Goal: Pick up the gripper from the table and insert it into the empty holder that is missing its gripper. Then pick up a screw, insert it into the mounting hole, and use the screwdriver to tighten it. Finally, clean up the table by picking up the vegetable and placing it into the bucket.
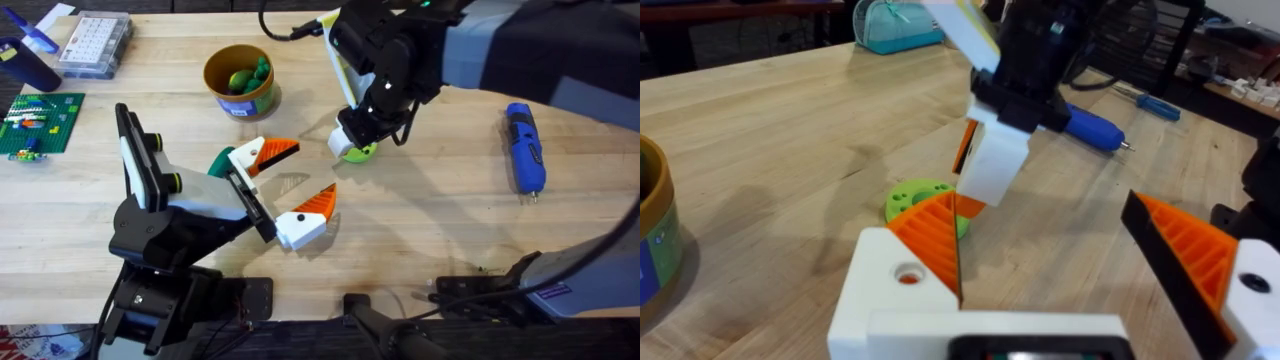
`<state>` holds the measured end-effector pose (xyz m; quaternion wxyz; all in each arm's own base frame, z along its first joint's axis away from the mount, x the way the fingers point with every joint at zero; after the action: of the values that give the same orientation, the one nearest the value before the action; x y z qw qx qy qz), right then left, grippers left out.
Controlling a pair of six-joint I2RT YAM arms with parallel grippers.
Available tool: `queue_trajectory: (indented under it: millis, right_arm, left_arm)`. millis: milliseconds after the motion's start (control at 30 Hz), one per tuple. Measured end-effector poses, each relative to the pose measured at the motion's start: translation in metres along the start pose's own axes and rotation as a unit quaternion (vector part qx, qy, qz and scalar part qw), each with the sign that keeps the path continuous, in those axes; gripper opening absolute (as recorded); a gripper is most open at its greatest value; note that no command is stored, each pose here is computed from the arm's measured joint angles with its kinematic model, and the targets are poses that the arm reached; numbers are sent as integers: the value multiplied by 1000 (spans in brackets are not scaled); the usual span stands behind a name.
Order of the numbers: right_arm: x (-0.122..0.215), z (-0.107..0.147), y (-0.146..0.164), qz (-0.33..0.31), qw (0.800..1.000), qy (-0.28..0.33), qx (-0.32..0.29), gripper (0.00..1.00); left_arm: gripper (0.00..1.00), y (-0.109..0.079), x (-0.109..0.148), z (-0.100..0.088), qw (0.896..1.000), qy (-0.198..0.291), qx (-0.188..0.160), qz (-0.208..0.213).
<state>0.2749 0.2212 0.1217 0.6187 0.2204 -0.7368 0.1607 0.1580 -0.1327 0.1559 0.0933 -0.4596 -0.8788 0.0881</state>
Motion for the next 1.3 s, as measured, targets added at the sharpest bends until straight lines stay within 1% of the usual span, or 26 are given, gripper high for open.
queue_trajectory:
  millis: [133,267,367,467,667,733,833,933,1033,1067,1133,1300]
  right_arm:
    - [-6,4,-1,2,1000,15,0,582]
    - [-2,18,-3,6,999,45,-14,582]
    - [11,19,-3,4,999,32,-22,582]
    - [40,21,-5,7,999,-3,-40,582]
    - [110,42,-17,26,993,-84,-81,582]
    - [125,48,-19,26,990,-105,-87,582]
    - [134,55,-20,26,988,-115,-97,582]
    - [131,59,-22,29,987,-114,-111,582]
    - [118,61,-22,30,986,-112,-121,582]
    - [98,58,-21,28,984,-122,-124,582]
    - [81,60,-22,32,984,-120,-127,582]
    - [53,62,-26,41,982,-128,-131,582]
  left_arm:
    - [990,1,0,3,1000,6,7,-3]
    - [990,1,0,3,1000,5,7,-3]
    - [991,1,0,3,1000,5,7,-4]
    - [991,1,0,3,1000,5,7,-4]
    - [990,1,0,3,1000,5,7,-4]
    - [990,1,0,3,1000,5,7,-4]
    - [990,1,0,3,1000,5,7,-4]
    - [990,1,0,3,1000,5,7,-4]
    - [990,1,0,3,1000,5,7,-4]
    - [990,1,0,3,1000,5,7,-4]
    - [990,1,0,3,1000,5,7,-4]
    - [990,1,0,3,1000,5,7,-4]
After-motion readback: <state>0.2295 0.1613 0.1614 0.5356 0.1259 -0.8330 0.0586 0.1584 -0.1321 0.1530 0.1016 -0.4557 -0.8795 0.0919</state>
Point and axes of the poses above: each hand's point on the last joint's axis, 136 mm out from that joint toward the fingers, its own x axis back along the fingers, its own y axis along the line the jaws close on, z = x × y, the point moved 3 cm from there along x, back along the fingers, and after that the axes turned 2 degrees about x, right-handed, at the moved point
